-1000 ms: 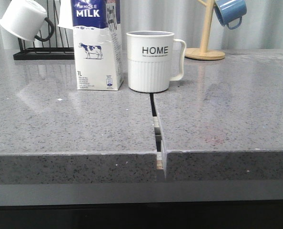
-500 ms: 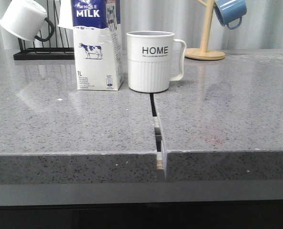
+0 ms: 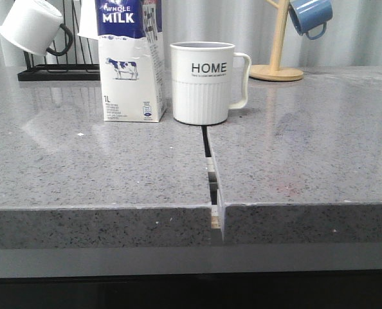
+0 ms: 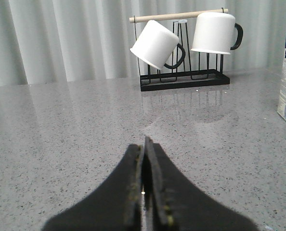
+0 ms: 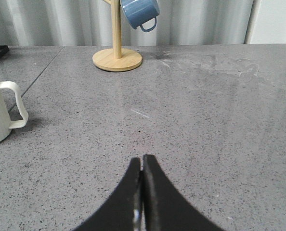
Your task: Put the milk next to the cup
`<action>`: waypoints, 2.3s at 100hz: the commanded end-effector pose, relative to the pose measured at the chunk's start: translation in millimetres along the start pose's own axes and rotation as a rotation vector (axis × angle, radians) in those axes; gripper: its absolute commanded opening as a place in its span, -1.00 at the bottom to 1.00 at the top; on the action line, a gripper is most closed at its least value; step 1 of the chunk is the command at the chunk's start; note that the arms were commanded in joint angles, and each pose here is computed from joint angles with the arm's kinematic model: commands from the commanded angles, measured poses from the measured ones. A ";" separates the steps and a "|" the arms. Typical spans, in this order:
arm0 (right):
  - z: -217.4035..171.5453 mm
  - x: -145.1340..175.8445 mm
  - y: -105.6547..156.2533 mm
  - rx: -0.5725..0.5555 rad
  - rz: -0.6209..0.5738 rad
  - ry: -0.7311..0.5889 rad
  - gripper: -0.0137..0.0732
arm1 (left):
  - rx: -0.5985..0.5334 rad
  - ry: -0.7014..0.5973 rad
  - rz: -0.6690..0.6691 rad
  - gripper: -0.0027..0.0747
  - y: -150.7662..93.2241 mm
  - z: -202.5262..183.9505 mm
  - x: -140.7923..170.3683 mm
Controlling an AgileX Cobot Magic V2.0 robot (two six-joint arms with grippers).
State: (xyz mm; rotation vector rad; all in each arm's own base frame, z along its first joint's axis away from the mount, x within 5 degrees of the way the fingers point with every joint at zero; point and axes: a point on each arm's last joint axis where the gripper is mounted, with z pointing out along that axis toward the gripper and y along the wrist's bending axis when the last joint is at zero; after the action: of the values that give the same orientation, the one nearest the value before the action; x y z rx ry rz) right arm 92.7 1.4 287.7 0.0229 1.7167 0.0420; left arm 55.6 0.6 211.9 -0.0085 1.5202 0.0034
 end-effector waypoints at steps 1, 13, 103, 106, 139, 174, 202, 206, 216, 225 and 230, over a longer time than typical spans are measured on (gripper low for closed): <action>-1.5 -15.4 0.7 -0.004 -0.006 -0.097 -0.97 | 0.009 -0.066 -0.010 -0.98 -0.8 -1.2 8.0; -1.5 -15.4 0.7 -0.004 -0.006 -0.097 -0.97 | 0.009 -0.066 -0.010 -0.98 -0.8 -1.2 8.0; -18.7 37.5 -0.9 -0.016 -0.023 -0.193 -0.97 | 0.009 -0.066 -0.008 -0.98 -0.8 -1.2 8.0; -21.5 41.6 -1.1 -0.017 -0.023 -0.209 -0.97 | 0.009 -0.066 -0.008 -0.98 -0.8 -1.2 8.0; -27.0 81.3 -2.9 -0.015 -0.042 -0.246 -0.97 | 0.009 -0.066 -0.008 -0.98 -0.8 -1.2 8.0; -27.5 79.4 -2.8 -0.014 -0.057 -0.268 -0.97 | 0.009 -0.066 -0.008 -0.98 -0.8 -1.2 8.0; -27.5 79.4 -2.8 -0.014 -0.057 -0.268 -0.97 | 0.009 -0.066 -0.008 -0.98 -0.8 -1.2 8.0; -27.5 79.4 -2.8 -0.014 -0.057 -0.268 -0.97 | 0.009 -0.066 -0.008 -0.98 -0.8 -1.2 8.0; -27.5 79.4 -2.8 -0.014 -0.057 -0.268 -0.97 | 0.009 -0.066 -0.008 -0.98 -0.8 -1.2 8.0; -27.5 79.4 -2.8 -0.014 -0.057 -0.268 -0.97 | 0.009 -0.066 -0.008 -0.98 -0.8 -1.2 8.0; -27.5 79.4 -2.8 -0.014 -0.057 -0.268 -0.97 | 0.009 -0.066 -0.008 -0.99 -0.8 -1.2 8.0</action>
State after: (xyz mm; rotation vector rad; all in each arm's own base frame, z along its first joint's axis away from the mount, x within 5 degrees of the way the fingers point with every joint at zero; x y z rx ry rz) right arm 56.8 1.5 197.2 -0.0323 1.5743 0.0110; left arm 55.7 0.6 211.6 -0.0082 1.5178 0.0031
